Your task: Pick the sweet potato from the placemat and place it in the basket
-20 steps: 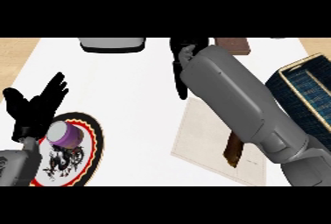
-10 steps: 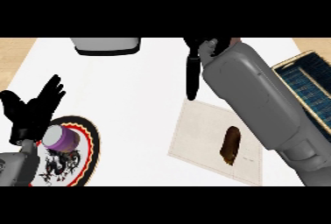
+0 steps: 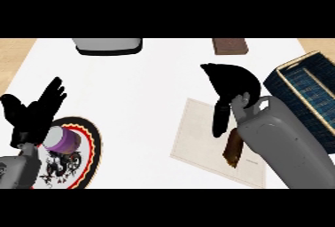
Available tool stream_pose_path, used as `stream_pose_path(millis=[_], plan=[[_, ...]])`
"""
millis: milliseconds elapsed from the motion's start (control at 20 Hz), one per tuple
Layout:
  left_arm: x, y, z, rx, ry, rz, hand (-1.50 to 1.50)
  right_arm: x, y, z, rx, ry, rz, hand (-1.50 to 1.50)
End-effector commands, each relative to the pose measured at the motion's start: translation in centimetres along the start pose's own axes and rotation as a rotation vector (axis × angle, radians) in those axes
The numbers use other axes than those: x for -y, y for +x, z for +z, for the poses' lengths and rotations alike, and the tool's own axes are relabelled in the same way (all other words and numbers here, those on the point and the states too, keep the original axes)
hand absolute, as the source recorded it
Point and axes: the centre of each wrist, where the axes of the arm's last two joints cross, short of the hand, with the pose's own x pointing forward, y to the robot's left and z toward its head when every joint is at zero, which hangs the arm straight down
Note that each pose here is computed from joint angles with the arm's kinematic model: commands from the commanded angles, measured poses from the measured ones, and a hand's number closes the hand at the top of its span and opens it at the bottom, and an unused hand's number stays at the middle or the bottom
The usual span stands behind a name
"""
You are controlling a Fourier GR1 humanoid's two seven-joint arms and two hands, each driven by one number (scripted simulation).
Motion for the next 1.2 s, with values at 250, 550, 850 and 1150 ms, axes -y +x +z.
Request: stream_pose_path(millis=[250, 550, 850, 1150], plan=[[-0.6, 1.1, -0.3, 0.022, -0.032, 0.001, 0.00, -8.8, -4.1, -1.1, -0.110, -0.083, -0.059, -1.50], [0.9, 1.2, -0.7, 0.016, -0.023, -0.010, 0.00, -11.2, -5.7, -2.2, -0.141, -0.065, -0.084, -1.50], [0.2, 0.4, -0.1, 0.007, -0.012, -0.016, 0.00, -12.4, -6.1, -3.8, -0.212, 0.048, -0.028, -1.50], [-0.2, 0.8, -0.2, 0.027, -0.024, 0.004, 0.00, -13.1, -9.3, -2.9, -0.228, 0.059, 0.003, -1.50]])
